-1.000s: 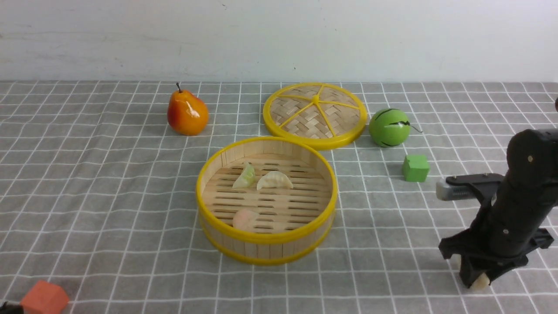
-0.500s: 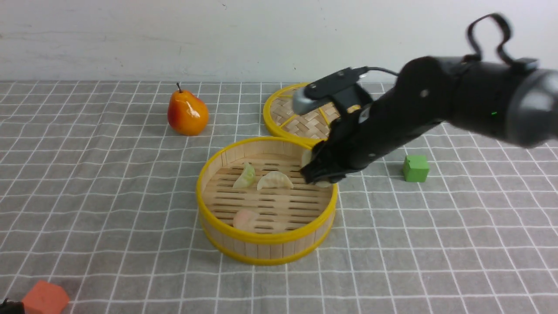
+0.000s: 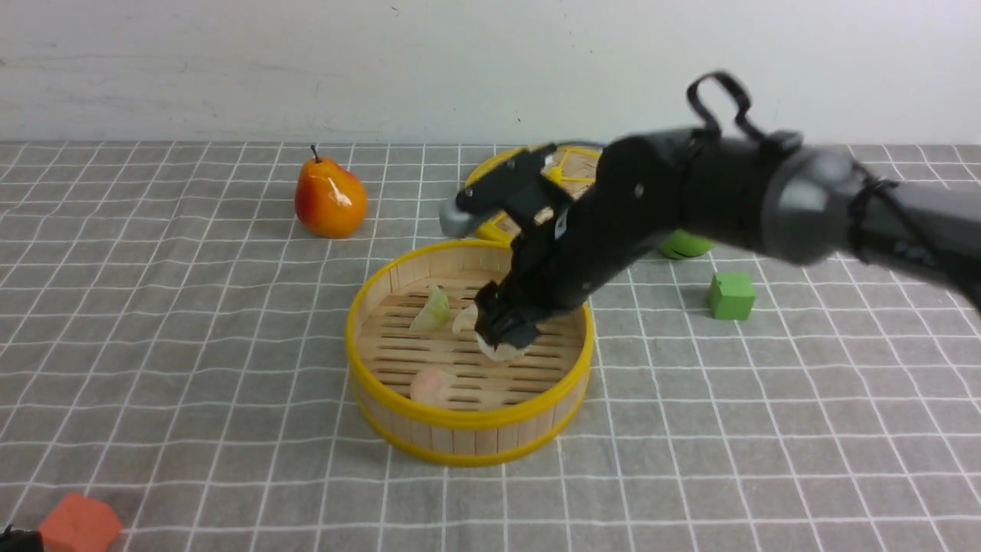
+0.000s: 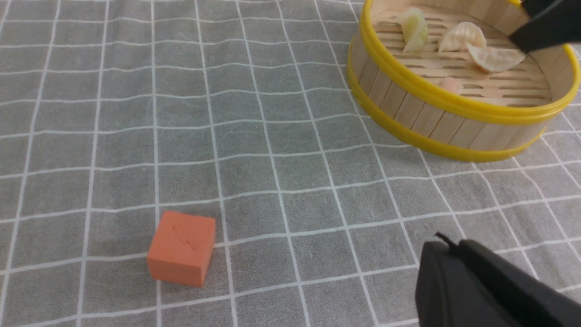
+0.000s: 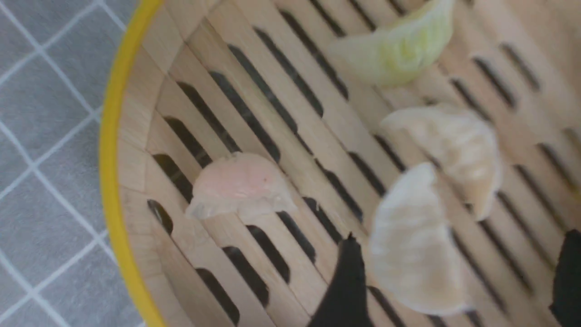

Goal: Put the dumplings into the steamer on the table with the grey tablecloth.

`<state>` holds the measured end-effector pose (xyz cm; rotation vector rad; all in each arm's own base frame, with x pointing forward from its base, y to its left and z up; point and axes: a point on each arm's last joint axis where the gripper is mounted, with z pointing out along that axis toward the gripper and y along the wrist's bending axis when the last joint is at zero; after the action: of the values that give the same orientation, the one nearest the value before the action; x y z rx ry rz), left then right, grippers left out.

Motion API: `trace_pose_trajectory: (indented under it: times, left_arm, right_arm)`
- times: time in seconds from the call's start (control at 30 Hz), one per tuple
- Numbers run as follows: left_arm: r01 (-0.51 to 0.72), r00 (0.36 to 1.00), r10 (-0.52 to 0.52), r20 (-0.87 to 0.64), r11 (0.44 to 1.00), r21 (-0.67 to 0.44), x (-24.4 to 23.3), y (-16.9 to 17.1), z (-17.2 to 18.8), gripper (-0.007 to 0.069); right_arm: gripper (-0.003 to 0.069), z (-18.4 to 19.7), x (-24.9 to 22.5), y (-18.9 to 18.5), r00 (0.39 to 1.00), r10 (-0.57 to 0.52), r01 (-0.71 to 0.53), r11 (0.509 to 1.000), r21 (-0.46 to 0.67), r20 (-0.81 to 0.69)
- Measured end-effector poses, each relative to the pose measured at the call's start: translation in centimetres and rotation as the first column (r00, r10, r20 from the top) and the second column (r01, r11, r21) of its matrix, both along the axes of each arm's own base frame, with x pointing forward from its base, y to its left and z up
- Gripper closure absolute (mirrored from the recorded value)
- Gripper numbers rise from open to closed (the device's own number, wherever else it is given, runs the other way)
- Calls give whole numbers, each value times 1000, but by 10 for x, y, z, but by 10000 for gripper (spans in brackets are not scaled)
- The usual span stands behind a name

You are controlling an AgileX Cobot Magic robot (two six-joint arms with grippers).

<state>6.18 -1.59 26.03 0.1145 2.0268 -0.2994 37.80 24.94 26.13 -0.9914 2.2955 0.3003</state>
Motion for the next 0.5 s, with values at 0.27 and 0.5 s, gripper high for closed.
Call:
trace_pose_trajectory:
  times: [0.27,0.5]
  left_arm:
    - [-1,1000,1,1,1000,3,0,0,0,603]
    - [-1,1000,1,1,1000,3,0,0,0,590]
  right_arm:
    - [340,214,-90,-87,934,-156,178,983,-38,323]
    - [673,250,-194,-156,874,-344,303,938,168,345]
